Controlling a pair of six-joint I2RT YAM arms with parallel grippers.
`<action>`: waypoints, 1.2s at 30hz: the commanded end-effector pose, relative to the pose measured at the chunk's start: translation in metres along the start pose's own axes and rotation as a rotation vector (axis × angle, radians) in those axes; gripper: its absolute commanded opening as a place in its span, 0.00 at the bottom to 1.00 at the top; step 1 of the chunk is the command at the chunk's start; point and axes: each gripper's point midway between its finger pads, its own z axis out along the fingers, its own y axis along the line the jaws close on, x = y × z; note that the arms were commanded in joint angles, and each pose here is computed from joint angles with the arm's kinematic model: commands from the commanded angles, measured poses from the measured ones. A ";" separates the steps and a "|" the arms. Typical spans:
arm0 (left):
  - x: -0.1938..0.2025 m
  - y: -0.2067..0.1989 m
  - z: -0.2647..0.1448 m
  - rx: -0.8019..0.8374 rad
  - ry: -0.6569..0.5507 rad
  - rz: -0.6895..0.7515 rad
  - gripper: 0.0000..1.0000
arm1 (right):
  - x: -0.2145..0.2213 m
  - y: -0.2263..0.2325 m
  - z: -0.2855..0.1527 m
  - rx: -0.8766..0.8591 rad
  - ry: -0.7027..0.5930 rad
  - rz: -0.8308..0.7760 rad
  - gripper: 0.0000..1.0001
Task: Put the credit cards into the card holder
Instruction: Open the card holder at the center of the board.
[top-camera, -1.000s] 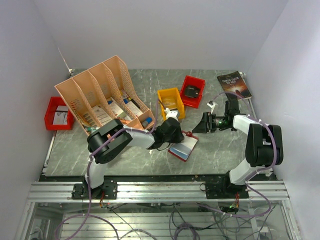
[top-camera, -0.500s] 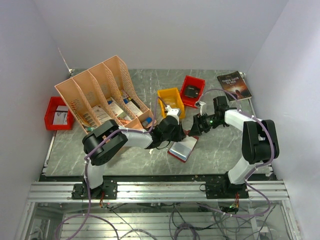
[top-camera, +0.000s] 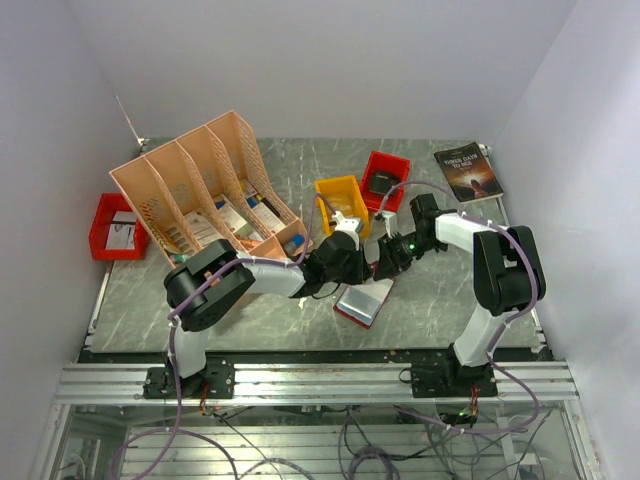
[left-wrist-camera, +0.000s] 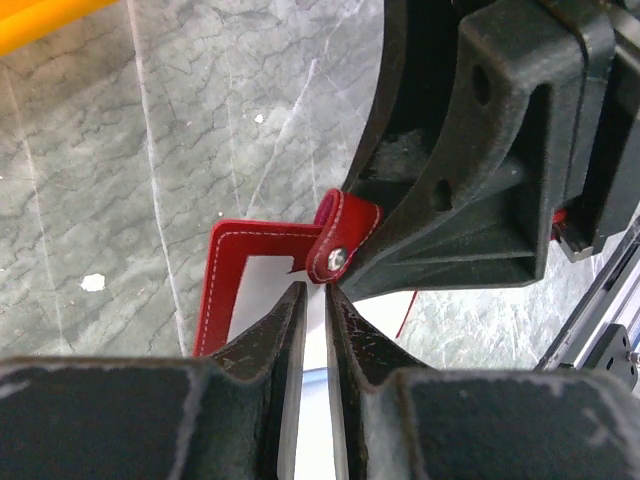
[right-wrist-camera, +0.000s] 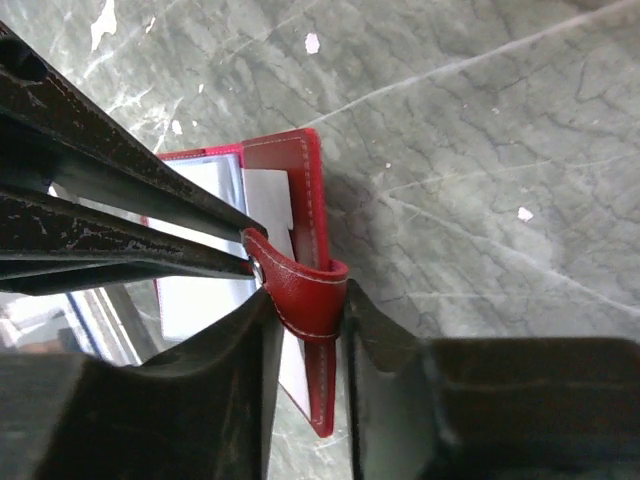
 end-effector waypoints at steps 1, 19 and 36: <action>-0.009 -0.005 0.004 0.020 -0.003 0.021 0.24 | -0.003 0.007 -0.002 -0.043 0.001 -0.009 0.17; -0.043 -0.029 -0.106 0.217 -0.284 -0.340 0.31 | -0.024 0.000 -0.042 -0.164 -0.332 0.277 0.00; 0.015 -0.018 -0.073 0.078 -0.258 -0.536 0.54 | -0.018 -0.008 -0.040 -0.197 -0.350 0.385 0.00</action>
